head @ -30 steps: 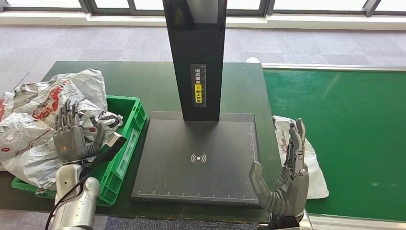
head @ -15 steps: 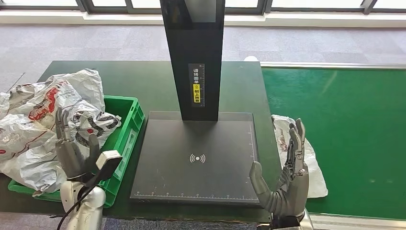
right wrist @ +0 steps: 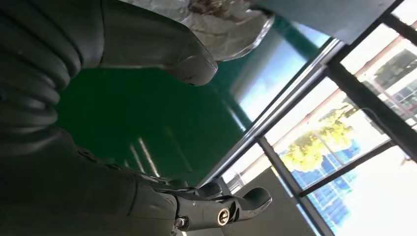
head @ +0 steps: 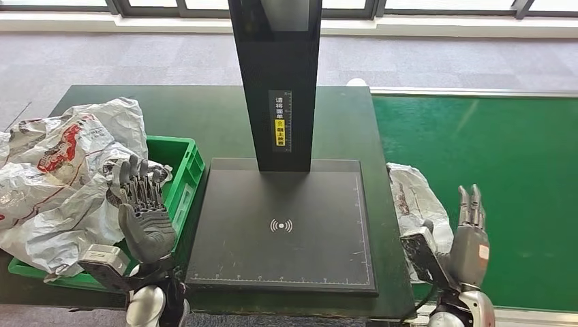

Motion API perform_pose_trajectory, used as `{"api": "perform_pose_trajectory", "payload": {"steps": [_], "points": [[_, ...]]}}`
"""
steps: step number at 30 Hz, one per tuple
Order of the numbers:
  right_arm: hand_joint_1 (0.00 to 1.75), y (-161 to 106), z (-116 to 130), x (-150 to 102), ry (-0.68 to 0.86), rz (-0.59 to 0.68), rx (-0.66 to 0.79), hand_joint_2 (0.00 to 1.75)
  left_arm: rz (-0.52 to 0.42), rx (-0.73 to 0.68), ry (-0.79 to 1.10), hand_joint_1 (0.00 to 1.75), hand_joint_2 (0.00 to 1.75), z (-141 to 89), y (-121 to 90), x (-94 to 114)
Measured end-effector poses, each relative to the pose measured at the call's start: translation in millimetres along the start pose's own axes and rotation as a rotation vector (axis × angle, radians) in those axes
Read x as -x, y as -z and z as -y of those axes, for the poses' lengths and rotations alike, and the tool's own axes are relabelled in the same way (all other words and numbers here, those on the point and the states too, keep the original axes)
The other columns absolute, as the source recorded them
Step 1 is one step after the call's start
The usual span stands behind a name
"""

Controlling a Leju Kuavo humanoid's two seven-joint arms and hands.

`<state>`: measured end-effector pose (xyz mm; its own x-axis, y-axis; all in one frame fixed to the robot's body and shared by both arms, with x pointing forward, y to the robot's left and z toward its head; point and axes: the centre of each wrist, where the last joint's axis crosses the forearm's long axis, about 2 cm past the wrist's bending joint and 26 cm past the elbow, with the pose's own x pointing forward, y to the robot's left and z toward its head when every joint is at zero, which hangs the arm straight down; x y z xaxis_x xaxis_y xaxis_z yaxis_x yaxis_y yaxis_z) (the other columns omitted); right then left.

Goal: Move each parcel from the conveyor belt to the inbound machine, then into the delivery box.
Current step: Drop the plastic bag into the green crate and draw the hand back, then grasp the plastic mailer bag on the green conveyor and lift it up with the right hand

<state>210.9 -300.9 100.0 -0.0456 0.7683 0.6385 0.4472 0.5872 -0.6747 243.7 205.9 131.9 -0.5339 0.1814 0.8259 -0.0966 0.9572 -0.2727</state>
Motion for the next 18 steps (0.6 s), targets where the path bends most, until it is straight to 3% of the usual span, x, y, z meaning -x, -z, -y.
{"api": "perform_pose_trajectory", "payload": {"steps": [10, 18], "points": [[0.0, -1.0, -15.3, 44.6, -0.085, -0.221, -0.084, 1.75, -0.034, 0.061, -0.055, 0.0, 0.0, 13.0, -1.6, 4.1], [0.0, 8.2, -46.8, 57.9, -0.179, -0.312, -0.202, 1.75, -0.038, 0.037, 0.011, 0.0, 0.0, 14.3, -3.3, 7.3]]}}
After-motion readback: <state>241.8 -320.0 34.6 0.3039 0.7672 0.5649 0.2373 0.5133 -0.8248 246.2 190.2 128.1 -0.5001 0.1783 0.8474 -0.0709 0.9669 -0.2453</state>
